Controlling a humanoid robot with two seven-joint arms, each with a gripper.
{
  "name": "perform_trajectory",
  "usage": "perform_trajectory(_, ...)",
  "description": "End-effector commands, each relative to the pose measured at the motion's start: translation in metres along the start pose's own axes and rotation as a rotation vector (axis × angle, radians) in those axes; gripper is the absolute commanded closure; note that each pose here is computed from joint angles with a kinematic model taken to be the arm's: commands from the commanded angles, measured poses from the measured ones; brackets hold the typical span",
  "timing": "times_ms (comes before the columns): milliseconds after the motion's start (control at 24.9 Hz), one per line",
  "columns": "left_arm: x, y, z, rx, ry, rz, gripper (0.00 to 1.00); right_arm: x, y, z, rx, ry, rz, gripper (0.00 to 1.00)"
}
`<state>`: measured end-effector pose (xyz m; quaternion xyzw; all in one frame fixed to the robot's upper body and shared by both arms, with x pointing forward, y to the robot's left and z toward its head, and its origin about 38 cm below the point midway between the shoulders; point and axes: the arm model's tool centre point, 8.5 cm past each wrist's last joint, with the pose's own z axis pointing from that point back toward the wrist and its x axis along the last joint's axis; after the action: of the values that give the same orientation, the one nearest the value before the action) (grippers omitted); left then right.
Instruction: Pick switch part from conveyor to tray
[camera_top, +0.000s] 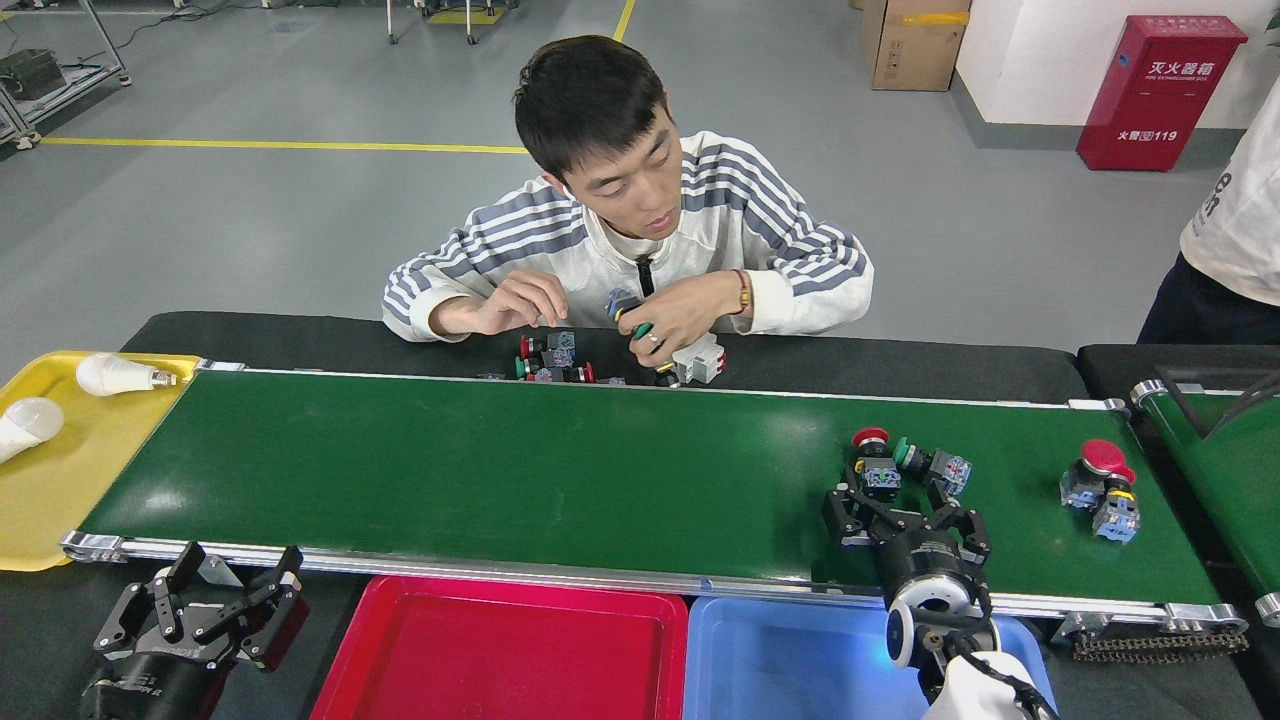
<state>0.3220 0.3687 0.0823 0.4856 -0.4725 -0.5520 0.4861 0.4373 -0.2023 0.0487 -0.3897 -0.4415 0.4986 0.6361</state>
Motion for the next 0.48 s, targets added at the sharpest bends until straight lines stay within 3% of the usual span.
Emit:
perform_trajectory(0,-0.004,0.008,-0.003,0.02,0.0,-0.016,0.0,0.009,-0.011,-0.006,-0.014,-0.025,-0.003,0.41)
perform_trajectory(40,-0.004,0.009,-0.003,0.022,0.0,-0.014,0.0,0.009,-0.01,-0.008,-0.009,-0.026,0.004,0.59)
perform_trajectory(120,-0.004,0.009,-0.004,0.024,0.0,-0.014,0.0,0.016,-0.013,-0.011,-0.01,-0.045,0.026,0.79)
perform_trajectory(321,-0.002,0.009,-0.004,0.023,-0.005,-0.015,0.0,0.02,-0.016,-0.012,-0.015,-0.072,0.035,0.97)
perform_trajectory(441,-0.002,0.008,-0.004,0.021,-0.006,-0.015,0.0,0.026,-0.014,-0.009,-0.019,-0.129,0.044,0.98)
